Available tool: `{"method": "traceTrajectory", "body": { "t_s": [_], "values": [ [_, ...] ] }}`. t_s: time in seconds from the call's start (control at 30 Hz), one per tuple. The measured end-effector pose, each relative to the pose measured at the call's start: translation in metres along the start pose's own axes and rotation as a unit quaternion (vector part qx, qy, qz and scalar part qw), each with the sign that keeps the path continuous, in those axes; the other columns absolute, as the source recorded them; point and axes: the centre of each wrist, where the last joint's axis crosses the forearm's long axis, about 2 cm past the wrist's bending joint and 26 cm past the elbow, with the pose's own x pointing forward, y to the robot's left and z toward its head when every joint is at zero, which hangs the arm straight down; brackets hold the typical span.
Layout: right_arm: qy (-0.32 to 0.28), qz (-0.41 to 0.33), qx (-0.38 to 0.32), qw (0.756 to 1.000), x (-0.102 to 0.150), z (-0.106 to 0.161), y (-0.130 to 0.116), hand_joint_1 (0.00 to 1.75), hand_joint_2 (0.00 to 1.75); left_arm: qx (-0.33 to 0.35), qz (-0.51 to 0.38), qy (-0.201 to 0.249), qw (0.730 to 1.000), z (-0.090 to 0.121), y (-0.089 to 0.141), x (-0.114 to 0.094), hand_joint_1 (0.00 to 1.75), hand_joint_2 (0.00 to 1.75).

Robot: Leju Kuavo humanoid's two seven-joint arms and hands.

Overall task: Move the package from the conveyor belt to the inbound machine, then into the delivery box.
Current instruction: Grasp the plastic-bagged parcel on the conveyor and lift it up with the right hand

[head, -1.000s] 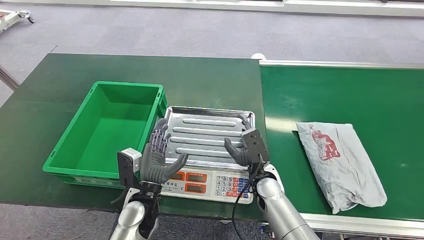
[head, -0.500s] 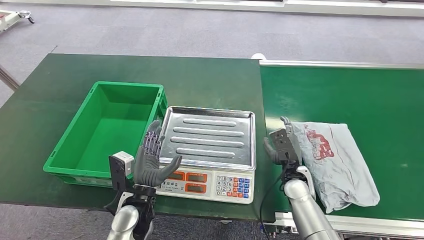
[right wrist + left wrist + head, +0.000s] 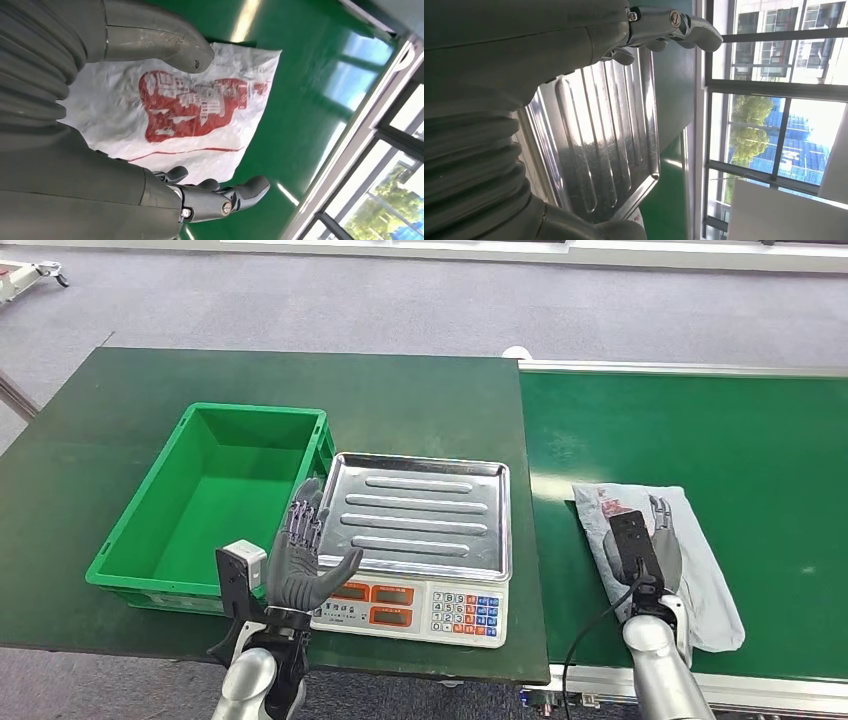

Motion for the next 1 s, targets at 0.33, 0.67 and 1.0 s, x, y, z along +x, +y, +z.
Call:
{"method": "traceTrajectory", "body": {
  "t_s": [0.33, 0.67, 1.0],
  "values": [
    [0.072, 0.092, 0.0, 0.993, -0.015, -0.01, -0.011, 0.0, 1.75, -0.008, 0.005, 0.0, 1.0, -0.005, -0.001, 0.003, 0.0, 1.75],
    [0.237, 0.169, 0.085, 0.953, -0.052, -0.02, -0.018, 0.0, 1.75, -0.018, 0.01, -0.003, 1.0, -0.016, -0.001, 0.008, 0.0, 1.75],
    [0.263, 0.178, 0.117, 0.941, -0.049, -0.027, -0.014, 0.0, 1.75, -0.018, 0.014, -0.002, 1.0, -0.017, -0.002, 0.009, 0.0, 1.75]
  ]
}}
